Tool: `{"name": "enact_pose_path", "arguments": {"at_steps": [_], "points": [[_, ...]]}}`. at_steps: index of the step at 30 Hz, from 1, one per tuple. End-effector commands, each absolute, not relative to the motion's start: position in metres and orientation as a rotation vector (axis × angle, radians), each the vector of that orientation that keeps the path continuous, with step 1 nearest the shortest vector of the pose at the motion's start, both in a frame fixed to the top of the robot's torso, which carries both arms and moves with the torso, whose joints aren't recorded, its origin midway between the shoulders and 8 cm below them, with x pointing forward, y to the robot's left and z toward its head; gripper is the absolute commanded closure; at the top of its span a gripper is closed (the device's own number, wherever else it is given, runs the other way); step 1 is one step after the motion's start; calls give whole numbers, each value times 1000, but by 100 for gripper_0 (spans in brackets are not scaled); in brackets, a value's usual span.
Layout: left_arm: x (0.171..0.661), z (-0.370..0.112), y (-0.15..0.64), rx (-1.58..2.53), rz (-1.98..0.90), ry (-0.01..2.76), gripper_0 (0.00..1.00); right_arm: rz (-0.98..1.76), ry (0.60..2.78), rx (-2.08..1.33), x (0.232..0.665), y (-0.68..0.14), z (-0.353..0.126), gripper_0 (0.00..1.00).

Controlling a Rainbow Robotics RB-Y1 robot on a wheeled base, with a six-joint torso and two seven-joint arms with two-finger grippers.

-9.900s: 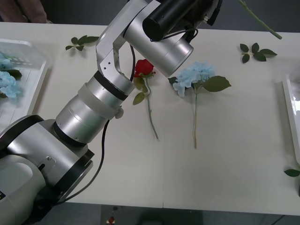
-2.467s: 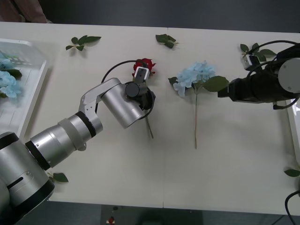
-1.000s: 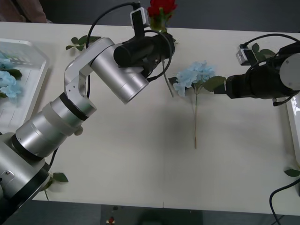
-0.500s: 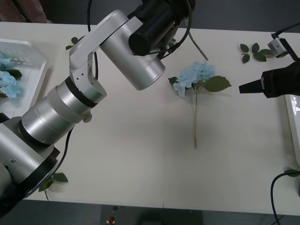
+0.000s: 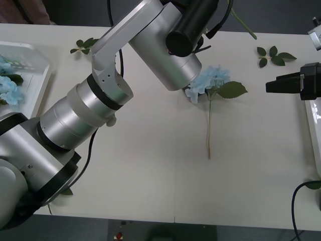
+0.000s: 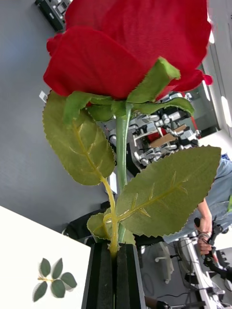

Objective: Put the red flowers into the right box and the blue flowers into the left box

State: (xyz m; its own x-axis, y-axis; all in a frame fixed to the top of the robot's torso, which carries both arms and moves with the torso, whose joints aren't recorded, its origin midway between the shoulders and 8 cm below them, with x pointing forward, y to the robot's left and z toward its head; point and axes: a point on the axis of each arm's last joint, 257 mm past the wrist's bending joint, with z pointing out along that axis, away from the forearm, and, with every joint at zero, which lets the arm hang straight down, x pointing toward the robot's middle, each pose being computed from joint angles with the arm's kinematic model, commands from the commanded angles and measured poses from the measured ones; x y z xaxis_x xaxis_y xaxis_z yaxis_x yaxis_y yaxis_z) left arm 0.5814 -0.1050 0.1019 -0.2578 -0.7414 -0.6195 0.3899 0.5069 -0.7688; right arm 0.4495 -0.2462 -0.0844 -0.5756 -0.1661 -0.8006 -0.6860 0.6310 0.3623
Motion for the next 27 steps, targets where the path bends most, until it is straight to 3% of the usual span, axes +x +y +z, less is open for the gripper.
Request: {"name": "enact_pose_path", "arguments": {"at_steps": [1, 12, 27], "points": [[560, 131, -124, -269, -1157, 1413, 100, 845, 1982, -733, 446, -248, -39, 0], [557, 133, -123, -283, -1173, 1402, 100, 1057, 1907, -652, 433, -229, 8, 0], [557, 134, -123, -285, -1174, 1398, 100, 1014, 1969, -577, 469, -193, 34, 0]]}}
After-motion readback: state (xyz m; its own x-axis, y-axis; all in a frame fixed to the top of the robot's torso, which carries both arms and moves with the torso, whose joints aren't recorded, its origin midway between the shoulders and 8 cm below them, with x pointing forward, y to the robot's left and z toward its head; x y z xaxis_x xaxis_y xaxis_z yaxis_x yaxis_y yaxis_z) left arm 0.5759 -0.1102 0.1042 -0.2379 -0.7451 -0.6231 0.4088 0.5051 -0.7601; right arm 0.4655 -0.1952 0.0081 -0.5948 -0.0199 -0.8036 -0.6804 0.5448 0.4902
